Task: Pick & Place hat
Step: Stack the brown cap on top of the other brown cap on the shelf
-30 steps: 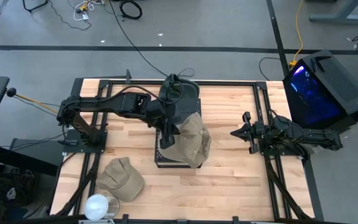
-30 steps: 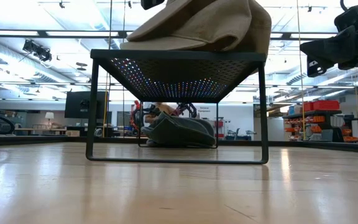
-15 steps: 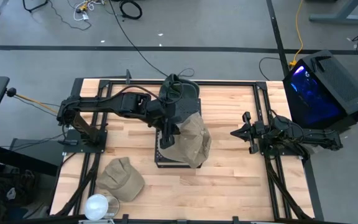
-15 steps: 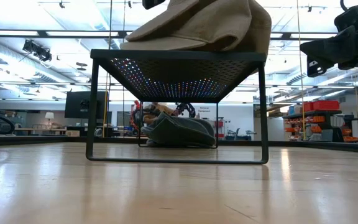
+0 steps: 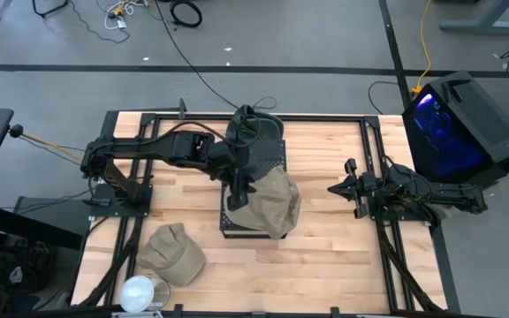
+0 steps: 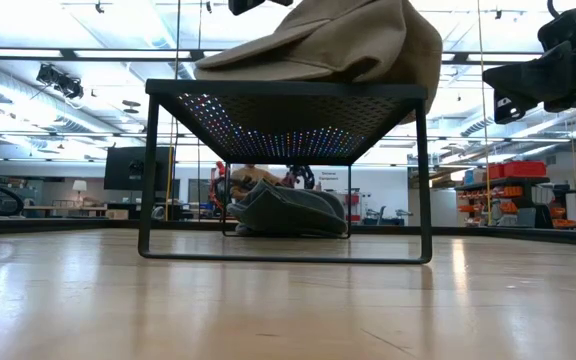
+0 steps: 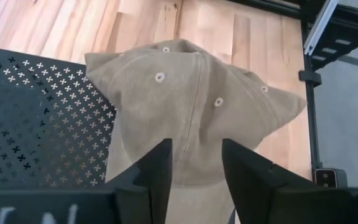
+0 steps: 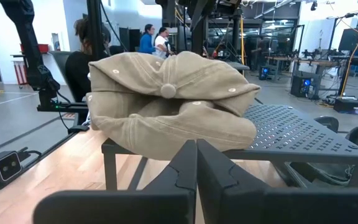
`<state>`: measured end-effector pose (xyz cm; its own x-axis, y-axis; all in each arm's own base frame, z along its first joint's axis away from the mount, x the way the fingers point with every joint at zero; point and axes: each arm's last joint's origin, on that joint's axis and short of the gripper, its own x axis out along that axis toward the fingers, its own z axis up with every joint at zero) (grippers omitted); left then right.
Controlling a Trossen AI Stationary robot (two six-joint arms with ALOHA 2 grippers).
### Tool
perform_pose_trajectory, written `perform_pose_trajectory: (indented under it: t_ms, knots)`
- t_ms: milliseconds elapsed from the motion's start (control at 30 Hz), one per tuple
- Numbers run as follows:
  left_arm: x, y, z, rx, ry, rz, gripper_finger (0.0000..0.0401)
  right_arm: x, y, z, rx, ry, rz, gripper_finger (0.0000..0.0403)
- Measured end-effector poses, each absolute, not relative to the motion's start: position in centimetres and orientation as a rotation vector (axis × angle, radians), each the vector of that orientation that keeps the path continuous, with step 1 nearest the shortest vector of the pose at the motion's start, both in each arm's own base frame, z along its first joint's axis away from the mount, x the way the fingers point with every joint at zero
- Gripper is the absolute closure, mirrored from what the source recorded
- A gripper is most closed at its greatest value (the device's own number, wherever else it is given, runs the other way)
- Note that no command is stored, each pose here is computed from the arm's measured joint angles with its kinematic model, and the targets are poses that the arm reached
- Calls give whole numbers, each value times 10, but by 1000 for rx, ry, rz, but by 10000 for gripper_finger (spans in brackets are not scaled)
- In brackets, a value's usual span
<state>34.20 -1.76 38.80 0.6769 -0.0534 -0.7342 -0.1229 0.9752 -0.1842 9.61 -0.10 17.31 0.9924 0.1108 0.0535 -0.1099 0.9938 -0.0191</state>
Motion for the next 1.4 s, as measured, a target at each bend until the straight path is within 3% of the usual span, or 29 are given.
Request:
perform_pose_trajectory:
  t_ms: [433, 1033, 1400]
  knots:
    - [308, -23, 401, -175, 910, 12, 242, 96, -1, 173, -16, -54, 111, 396]
    - [273, -88, 389, 35, 1163, -126, 243, 96, -1, 173, -16, -54, 110, 396]
    - [267, -106, 356, 40, 1285, -115, 243, 96, -1, 173, -16, -54, 110, 396]
